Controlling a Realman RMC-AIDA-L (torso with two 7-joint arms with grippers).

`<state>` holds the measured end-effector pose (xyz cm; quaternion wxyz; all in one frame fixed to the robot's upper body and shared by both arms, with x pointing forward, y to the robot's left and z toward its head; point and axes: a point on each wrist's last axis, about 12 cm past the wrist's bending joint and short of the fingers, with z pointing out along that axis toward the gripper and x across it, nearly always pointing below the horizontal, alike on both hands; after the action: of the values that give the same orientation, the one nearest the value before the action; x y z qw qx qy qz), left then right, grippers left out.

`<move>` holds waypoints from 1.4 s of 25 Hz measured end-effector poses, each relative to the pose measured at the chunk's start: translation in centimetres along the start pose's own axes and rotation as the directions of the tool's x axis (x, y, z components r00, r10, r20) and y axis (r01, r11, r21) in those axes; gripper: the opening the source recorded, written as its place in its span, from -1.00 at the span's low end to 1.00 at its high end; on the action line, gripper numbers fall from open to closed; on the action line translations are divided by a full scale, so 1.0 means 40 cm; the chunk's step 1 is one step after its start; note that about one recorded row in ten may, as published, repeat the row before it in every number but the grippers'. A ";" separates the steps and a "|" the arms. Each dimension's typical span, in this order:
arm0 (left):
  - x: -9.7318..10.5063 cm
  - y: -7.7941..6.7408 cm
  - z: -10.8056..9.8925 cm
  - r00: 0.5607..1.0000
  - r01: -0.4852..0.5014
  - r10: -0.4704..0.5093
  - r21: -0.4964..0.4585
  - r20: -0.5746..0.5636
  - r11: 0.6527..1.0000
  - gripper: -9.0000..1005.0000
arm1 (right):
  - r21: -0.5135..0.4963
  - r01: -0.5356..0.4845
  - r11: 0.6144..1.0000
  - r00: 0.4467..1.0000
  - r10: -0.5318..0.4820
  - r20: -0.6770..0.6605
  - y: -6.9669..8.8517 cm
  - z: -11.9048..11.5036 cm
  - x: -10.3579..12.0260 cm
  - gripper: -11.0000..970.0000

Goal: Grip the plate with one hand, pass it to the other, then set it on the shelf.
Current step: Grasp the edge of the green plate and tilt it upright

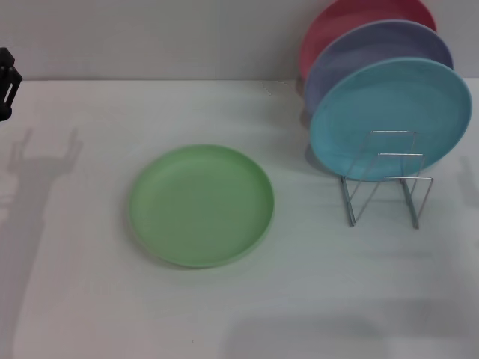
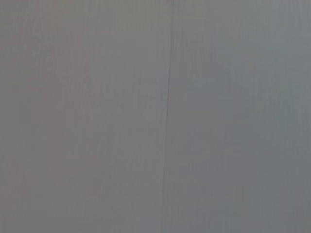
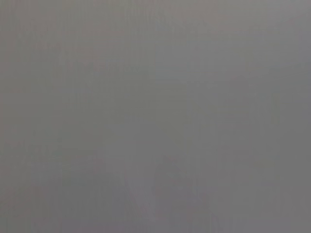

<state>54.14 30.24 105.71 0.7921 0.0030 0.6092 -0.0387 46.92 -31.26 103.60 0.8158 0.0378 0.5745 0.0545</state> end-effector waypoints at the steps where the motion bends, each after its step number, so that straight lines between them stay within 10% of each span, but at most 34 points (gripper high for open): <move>1: 0.000 0.000 0.001 1.000 0.000 0.000 0.000 0.001 1.000 0.64 | -0.007 0.000 1.000 1.000 0.000 -0.006 0.002 -0.002 0.002 0.43; 25: 0.010 -0.016 0.013 0.998 0.030 -0.030 0.004 -0.048 1.000 0.64 | -0.055 0.001 0.998 1.000 -0.003 -0.029 0.018 0.024 0.010 0.43; 35: 0.016 -0.026 0.061 0.958 0.122 -0.136 -0.072 -0.254 0.990 0.64 | -0.059 0.005 0.998 1.000 -0.007 -0.027 0.017 0.029 0.010 0.42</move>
<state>56.59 29.03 105.78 0.7017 -0.0537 0.7068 -0.0727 48.11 -30.54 103.71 0.8088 0.0115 0.5839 0.0693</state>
